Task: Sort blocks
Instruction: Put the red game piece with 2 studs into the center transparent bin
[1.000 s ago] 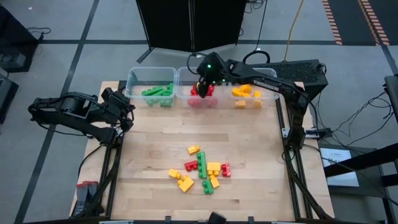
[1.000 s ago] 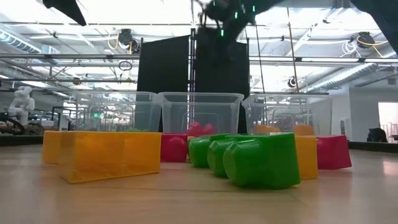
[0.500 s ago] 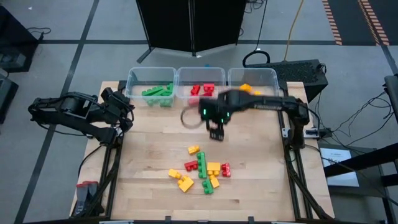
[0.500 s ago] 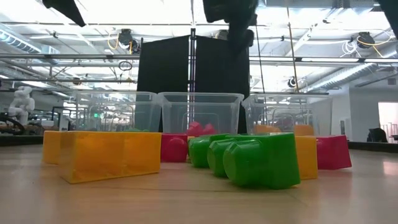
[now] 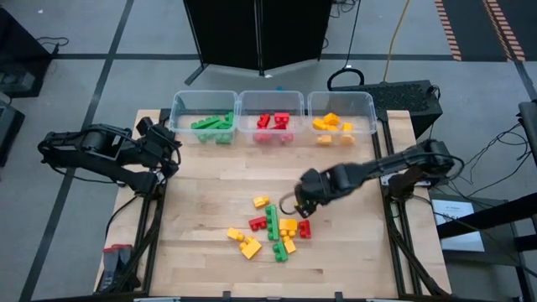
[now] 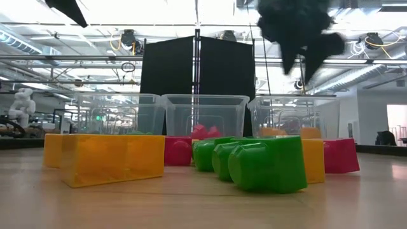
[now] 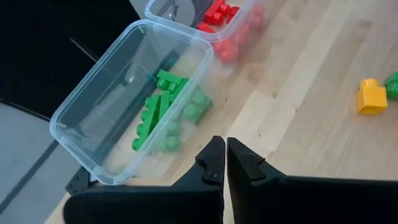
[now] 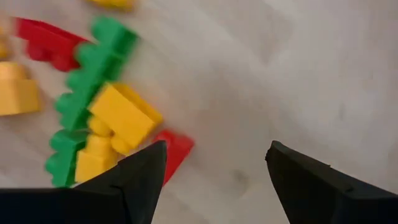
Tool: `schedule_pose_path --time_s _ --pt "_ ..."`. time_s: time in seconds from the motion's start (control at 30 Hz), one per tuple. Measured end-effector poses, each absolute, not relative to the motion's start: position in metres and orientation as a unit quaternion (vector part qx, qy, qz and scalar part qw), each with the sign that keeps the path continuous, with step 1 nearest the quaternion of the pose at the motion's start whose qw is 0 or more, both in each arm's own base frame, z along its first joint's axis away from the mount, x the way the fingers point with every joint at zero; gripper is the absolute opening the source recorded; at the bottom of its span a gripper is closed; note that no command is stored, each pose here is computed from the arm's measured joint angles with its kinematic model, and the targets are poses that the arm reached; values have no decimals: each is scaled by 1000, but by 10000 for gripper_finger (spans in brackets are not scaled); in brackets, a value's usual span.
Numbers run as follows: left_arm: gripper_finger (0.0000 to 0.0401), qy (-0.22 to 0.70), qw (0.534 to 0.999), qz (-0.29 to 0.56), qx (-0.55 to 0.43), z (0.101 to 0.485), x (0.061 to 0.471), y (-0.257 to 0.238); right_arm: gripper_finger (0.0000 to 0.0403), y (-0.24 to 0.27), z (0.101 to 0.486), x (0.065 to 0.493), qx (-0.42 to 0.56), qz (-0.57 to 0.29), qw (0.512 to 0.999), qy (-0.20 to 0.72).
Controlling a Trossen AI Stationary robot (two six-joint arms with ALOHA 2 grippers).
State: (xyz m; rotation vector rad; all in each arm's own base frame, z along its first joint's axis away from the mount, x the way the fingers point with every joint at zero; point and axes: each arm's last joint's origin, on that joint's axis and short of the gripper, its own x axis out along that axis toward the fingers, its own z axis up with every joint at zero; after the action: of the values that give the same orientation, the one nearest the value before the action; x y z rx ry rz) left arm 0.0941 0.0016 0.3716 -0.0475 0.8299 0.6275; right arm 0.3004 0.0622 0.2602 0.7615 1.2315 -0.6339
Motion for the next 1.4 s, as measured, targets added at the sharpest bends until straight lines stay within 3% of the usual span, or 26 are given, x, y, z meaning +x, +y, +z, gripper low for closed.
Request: schedule_pose_path --time_s 0.1,0.23,0.63,1.4 --pt "0 400 868 294 -11 372 94 2 267 81 244 290 391 -318 674 541" --pt "0 400 867 296 -6 372 94 2 267 103 236 292 444 -307 671 508" --pt "0 406 869 282 26 372 95 2 267 133 207 307 491 -332 650 476" --pt "0 406 869 283 23 372 95 2 267 155 139 316 442 -377 610 539"
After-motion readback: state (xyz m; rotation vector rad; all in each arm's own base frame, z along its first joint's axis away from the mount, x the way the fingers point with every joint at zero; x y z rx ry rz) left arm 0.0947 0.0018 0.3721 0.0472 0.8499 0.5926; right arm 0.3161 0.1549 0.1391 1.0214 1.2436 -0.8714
